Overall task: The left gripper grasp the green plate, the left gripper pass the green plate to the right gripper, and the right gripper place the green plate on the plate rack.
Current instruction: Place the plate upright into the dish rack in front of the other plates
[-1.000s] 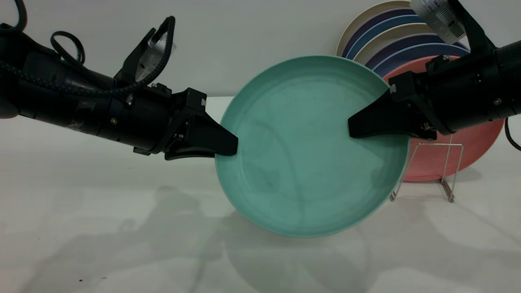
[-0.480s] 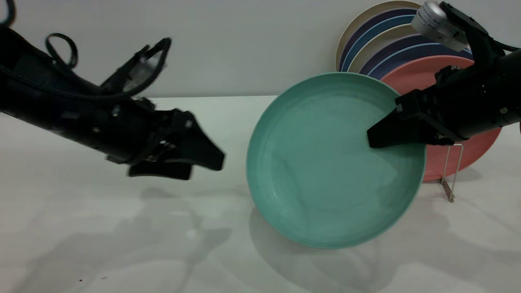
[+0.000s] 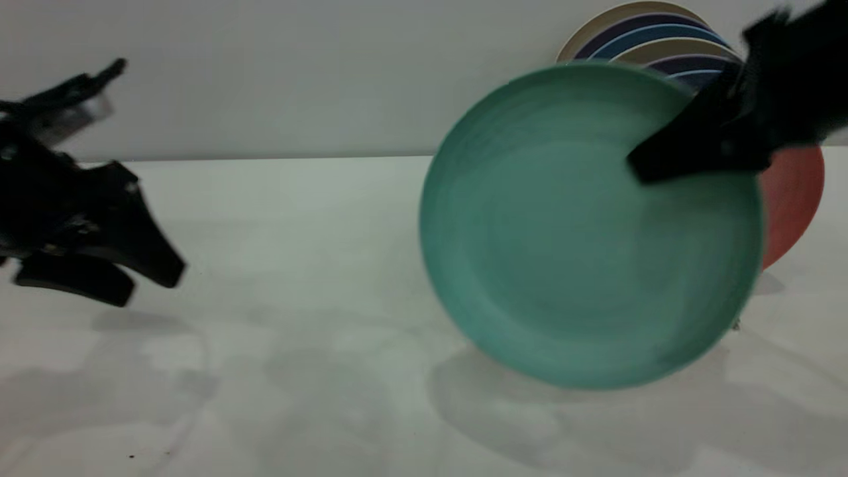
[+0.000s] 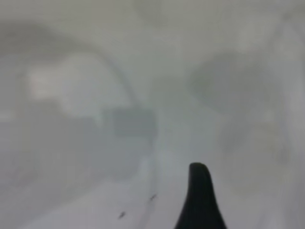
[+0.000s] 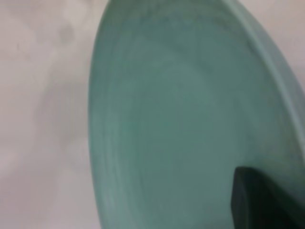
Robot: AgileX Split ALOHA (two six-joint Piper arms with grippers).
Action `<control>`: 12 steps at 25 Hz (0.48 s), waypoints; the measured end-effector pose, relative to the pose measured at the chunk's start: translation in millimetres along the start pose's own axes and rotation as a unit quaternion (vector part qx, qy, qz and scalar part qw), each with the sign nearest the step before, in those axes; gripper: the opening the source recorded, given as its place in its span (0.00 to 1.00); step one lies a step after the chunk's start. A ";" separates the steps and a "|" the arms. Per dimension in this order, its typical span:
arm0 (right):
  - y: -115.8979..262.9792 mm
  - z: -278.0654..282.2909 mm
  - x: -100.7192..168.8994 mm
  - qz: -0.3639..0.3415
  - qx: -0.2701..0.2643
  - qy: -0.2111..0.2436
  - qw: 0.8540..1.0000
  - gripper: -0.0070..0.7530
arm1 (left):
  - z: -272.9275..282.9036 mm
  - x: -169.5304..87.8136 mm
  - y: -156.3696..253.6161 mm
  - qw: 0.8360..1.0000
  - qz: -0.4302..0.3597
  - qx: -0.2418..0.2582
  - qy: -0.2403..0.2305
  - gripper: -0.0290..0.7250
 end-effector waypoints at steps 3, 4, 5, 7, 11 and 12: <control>-17.8 20.4 -6.0 0.083 0.030 0.009 0.996 0.15 | 4.6 5.5 -0.1 1.000 0.008 0.021 -0.021 0.76; -20.9 26.3 -8.1 0.113 0.048 0.009 0.992 0.15 | 5.5 6.2 -0.4 0.999 0.013 0.024 -0.026 0.75; -25.8 31.5 -11.1 0.130 0.064 0.007 0.989 0.15 | 6.1 6.9 -0.5 0.999 0.015 0.027 -0.029 0.75; -29.5 41.1 -18.9 0.176 0.107 0.012 0.979 0.15 | 6.5 7.5 -0.7 0.999 0.018 0.028 -0.033 0.74; -41.4 55.0 -37.2 0.251 0.144 0.054 0.956 0.15 | 6.5 8.0 -0.6 0.999 0.019 0.028 -0.035 0.74; -45.0 56.8 -40.7 0.267 0.143 0.064 0.951 0.15 | 6.4 7.8 -0.7 0.999 0.019 0.027 -0.035 0.74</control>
Point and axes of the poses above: a point on each arm's last joint axis where the gripper is mounted, z pointing back along that axis away from the gripper, x along the wrist's bending axis when the last joint is at zero, y = z × x, the point moved 3 cm from there along -z, pointing out along that axis toward the gripper, and after that the axes turned 1 degree about z, right-handed, at the moved point
